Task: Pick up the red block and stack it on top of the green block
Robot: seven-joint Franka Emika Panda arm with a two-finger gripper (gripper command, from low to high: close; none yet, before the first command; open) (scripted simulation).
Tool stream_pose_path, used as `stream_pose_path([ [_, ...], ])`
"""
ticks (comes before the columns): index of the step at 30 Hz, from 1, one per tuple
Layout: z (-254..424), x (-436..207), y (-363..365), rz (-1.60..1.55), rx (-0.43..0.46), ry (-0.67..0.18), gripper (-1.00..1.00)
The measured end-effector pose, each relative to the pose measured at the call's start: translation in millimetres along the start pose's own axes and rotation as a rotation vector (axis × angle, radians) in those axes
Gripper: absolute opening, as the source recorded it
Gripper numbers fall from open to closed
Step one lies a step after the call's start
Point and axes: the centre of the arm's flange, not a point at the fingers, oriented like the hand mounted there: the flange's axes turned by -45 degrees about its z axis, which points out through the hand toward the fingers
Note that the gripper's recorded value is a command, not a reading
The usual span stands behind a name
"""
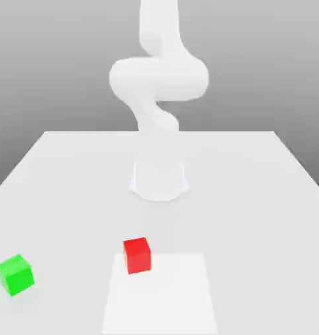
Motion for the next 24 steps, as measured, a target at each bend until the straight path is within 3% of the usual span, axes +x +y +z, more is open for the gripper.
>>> stream_pose_path([
  [9, 197.3, -116.0, 23.8, -0.120, 0.020, -0.334, 0.00],
  [17, 306.9, -299.4, 34.2, -0.235, 0.091, -0.662, 0.00],
  [23, 352.8, -362.0, 34.8, -0.254, 0.106, -0.716, 0.00],
  [24, 358.6, -368.5, 34.7, -0.254, 0.105, -0.716, -1.00],
])
